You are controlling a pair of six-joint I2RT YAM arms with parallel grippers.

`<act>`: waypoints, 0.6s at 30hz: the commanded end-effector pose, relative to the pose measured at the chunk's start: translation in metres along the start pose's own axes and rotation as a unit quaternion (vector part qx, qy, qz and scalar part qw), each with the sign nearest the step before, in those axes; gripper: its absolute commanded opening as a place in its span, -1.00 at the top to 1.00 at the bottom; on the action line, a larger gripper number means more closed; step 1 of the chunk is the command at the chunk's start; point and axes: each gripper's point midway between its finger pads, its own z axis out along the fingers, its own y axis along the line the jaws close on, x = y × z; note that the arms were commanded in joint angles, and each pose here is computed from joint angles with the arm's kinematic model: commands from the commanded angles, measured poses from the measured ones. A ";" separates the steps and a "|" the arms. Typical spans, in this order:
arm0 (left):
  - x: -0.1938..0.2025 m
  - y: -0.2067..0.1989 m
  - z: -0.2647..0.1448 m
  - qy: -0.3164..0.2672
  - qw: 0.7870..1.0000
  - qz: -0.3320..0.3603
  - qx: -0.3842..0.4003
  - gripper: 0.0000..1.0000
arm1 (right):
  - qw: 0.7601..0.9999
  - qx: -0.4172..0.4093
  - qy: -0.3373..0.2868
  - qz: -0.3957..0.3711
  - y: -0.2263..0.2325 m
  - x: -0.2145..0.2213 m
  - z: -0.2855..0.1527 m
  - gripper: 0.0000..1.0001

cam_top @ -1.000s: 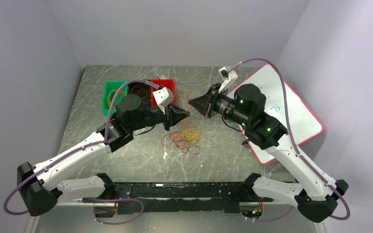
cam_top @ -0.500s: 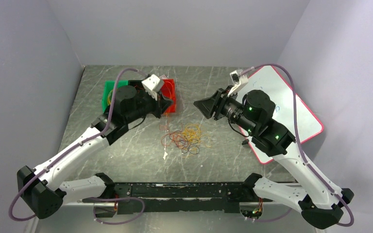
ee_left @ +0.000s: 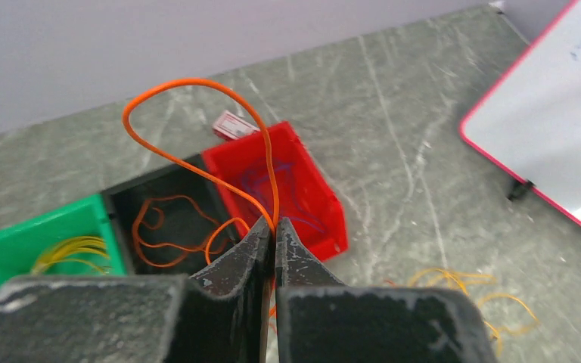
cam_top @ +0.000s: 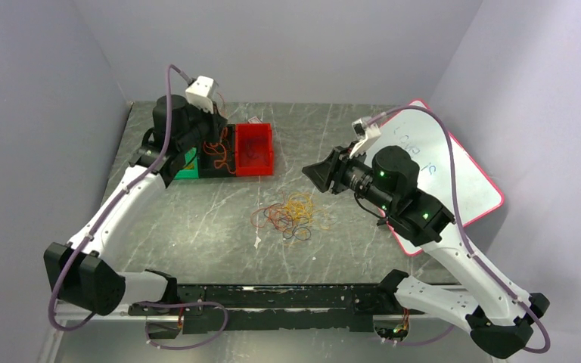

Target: Untangle the cables

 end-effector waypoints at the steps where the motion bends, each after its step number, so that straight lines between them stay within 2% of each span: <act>1: -0.031 0.038 0.006 -0.027 0.998 0.020 -0.048 0.86 | 1.000 -0.001 0.007 -0.007 -0.003 0.007 -0.002 0.08; 10: -0.034 0.103 0.038 -0.029 0.994 0.017 -0.103 0.86 | 1.000 -0.004 0.021 0.002 -0.007 0.025 -0.004 0.08; 18: -0.024 0.124 0.069 -0.025 0.993 0.029 -0.111 0.86 | 1.000 0.004 0.030 -0.005 -0.013 0.031 -0.002 0.07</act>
